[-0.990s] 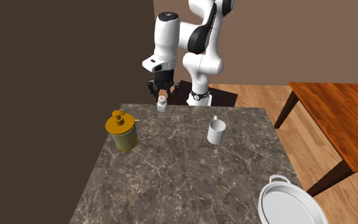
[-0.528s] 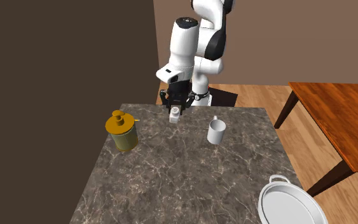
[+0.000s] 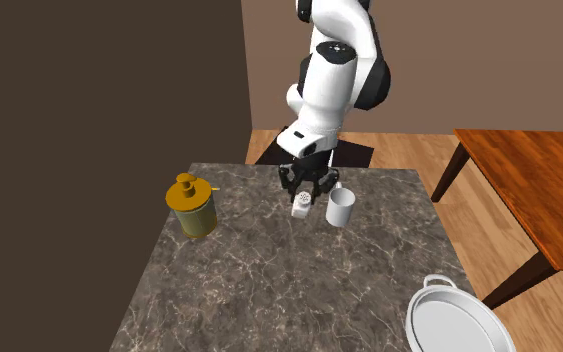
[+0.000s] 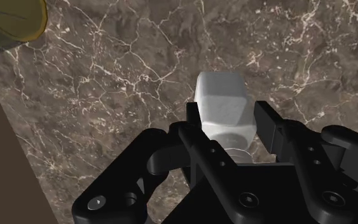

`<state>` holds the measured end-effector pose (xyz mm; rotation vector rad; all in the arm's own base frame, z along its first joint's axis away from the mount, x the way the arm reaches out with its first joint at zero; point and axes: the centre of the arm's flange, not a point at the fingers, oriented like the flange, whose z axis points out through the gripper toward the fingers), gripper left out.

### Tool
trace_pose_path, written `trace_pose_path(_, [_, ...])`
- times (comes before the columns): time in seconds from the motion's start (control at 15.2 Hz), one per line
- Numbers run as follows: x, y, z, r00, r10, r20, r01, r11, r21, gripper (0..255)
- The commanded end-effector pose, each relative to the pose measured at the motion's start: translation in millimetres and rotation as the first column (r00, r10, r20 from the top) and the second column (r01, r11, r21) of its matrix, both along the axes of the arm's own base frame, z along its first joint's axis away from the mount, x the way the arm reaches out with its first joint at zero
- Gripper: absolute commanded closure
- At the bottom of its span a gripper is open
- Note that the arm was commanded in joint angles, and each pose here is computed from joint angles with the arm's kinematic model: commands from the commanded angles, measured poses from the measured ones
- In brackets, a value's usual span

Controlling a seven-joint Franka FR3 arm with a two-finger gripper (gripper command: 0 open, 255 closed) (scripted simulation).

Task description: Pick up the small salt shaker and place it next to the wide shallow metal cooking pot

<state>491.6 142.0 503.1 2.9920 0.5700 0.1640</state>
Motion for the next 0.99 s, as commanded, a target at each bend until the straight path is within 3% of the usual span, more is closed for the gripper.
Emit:
trace_pose_path(0.0, [12, 23, 1, 1.000, -0.001, 0.000, 0.001, 1.000, 0.001, 255])
trace_pose_path(0.92, [94, 186, 2, 1.000, -0.001, 0.000, 0.001, 1.000, 0.001, 255])
